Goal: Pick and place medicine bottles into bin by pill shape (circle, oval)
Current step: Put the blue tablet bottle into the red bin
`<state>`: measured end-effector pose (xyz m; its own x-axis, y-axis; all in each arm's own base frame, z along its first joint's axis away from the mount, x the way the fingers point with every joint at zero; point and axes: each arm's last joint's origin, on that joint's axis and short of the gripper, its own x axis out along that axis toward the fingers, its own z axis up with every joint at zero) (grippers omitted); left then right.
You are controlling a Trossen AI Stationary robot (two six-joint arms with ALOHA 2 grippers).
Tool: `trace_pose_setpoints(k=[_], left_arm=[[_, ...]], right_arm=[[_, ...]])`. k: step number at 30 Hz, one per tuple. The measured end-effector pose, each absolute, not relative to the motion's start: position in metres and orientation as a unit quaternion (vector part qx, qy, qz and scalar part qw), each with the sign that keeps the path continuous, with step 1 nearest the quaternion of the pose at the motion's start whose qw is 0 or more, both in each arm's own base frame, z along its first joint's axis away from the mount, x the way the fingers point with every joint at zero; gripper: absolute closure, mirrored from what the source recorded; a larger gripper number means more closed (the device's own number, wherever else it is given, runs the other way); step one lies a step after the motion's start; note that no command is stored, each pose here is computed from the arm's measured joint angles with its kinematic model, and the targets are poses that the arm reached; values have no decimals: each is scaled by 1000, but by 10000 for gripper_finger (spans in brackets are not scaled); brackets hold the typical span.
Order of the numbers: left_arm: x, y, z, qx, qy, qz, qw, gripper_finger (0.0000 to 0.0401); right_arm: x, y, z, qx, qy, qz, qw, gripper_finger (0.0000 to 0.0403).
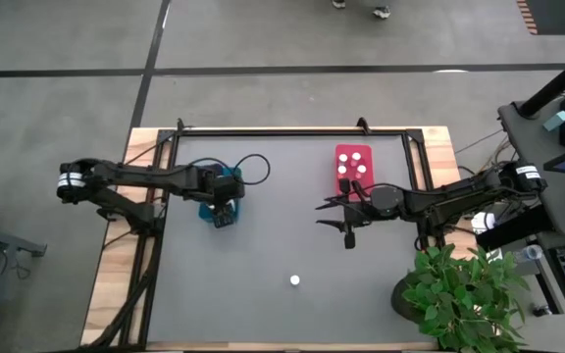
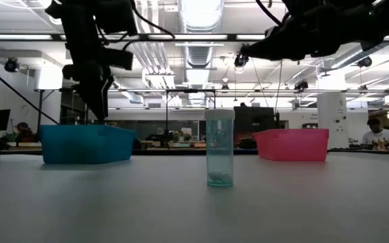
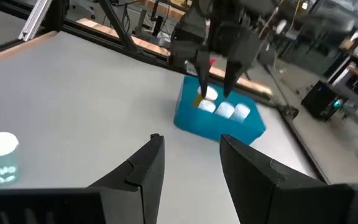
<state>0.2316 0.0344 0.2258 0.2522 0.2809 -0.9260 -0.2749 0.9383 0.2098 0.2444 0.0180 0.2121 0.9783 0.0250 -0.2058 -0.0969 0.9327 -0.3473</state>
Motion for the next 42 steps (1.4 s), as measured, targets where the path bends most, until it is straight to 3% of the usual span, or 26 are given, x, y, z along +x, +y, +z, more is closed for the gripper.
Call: trace_pose_setpoints(k=[6, 19, 29, 42], left_arm=[[234, 34, 252, -7, 523, 182, 833, 209], [253, 5, 299, 19, 284, 122, 951, 209], [257, -20, 309, 41, 208, 71, 975, 209], [256, -30, 307, 45, 210, 52, 975, 209]], right_arm=[[243, 25, 208, -130, 121, 42, 983, 257], [258, 59, 230, -86, 196, 99, 972, 257], [285, 89, 222, -69, 245, 129, 958, 257], [325, 134, 190, -64, 301, 161, 938, 246]])
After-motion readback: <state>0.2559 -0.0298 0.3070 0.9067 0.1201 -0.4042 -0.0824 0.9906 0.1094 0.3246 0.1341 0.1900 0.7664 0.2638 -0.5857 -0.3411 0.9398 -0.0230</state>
